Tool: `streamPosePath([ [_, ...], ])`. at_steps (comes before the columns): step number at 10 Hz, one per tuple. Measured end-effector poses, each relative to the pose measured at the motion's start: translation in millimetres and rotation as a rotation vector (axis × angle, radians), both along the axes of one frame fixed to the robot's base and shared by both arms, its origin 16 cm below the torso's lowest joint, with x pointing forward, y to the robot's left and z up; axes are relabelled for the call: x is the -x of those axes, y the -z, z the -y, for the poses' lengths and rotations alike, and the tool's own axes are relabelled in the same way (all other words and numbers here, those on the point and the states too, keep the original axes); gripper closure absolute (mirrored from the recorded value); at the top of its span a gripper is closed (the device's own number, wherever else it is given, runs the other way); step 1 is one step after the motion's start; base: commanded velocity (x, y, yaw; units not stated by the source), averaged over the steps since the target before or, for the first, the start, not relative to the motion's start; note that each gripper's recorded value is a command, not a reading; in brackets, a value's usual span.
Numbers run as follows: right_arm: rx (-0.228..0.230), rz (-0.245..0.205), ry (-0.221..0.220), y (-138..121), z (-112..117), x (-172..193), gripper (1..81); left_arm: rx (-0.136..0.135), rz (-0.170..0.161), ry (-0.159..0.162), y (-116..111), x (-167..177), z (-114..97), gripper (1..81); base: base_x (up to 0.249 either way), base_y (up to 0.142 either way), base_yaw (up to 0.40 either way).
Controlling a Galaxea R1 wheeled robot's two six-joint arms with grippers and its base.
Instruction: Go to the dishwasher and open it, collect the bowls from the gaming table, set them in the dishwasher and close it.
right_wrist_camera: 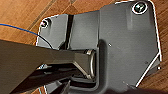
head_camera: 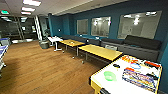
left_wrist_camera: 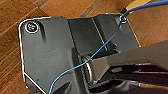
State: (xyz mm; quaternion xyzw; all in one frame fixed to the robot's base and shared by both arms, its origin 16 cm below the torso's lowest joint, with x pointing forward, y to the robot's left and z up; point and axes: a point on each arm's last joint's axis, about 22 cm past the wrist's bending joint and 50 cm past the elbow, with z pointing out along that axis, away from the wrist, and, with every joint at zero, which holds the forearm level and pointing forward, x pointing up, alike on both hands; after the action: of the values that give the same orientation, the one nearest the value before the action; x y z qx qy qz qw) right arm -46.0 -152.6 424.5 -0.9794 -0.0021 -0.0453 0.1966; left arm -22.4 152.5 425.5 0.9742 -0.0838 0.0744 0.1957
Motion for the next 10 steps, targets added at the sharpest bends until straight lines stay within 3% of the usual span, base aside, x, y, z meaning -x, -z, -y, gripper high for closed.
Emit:
streamPosePath([
  [10, 0.001, -0.003, 0.000, 0.3, 0.5, 2.5, 1.0, 0.002, 0.000, 0.000, -0.2, 0.6, 1.6, 1.0, 0.141, 0.006, 0.000],
])
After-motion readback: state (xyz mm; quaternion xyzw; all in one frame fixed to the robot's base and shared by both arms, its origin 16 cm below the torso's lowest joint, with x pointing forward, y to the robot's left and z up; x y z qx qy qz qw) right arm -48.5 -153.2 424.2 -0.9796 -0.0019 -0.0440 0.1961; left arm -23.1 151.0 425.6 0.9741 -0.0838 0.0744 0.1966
